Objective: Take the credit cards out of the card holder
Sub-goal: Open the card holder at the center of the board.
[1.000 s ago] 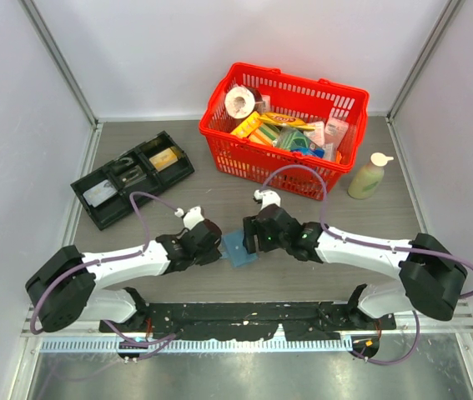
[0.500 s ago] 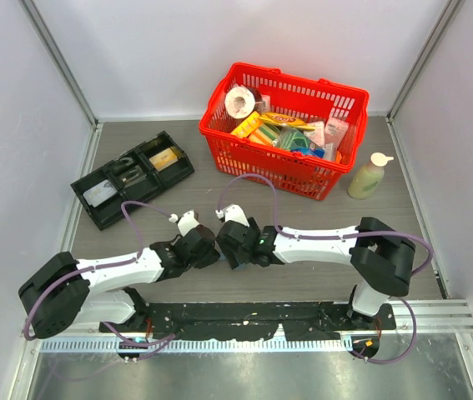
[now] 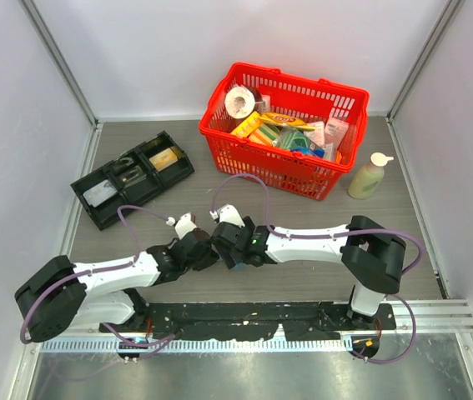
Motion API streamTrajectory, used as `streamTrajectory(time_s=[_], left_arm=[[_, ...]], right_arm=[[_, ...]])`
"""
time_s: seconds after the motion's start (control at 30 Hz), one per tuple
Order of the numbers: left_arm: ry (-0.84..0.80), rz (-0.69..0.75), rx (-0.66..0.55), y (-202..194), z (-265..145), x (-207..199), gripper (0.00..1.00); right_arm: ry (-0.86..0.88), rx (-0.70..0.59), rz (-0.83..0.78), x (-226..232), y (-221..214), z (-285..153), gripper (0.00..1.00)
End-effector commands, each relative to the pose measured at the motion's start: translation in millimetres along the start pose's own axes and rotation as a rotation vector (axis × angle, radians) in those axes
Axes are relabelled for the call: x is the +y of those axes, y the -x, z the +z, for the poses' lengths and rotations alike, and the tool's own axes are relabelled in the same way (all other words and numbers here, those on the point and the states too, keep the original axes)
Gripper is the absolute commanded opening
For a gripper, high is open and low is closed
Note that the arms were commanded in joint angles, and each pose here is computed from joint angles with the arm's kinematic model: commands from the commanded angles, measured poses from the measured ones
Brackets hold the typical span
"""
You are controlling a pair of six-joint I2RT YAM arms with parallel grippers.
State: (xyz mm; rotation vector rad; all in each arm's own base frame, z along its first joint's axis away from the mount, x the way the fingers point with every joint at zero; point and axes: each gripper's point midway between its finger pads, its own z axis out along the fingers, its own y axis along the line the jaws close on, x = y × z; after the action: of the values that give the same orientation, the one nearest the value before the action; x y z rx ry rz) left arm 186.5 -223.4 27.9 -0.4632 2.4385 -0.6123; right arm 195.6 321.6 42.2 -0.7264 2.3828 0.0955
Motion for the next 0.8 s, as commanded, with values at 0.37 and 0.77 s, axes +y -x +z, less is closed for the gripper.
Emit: streamTrajectory(time_s=[0.37, 0.77], left_arm=[[0.022, 0.000, -0.048, 7, -8, 14, 0.00], [0.088, 0.038, -0.073, 15, -18, 28, 0.00]], right_arm=[[-0.112, -0.081, 0.149, -70, 25, -13, 0.65], [-0.057, 0.052, 0.270, -109, -16, 14, 0.34]])
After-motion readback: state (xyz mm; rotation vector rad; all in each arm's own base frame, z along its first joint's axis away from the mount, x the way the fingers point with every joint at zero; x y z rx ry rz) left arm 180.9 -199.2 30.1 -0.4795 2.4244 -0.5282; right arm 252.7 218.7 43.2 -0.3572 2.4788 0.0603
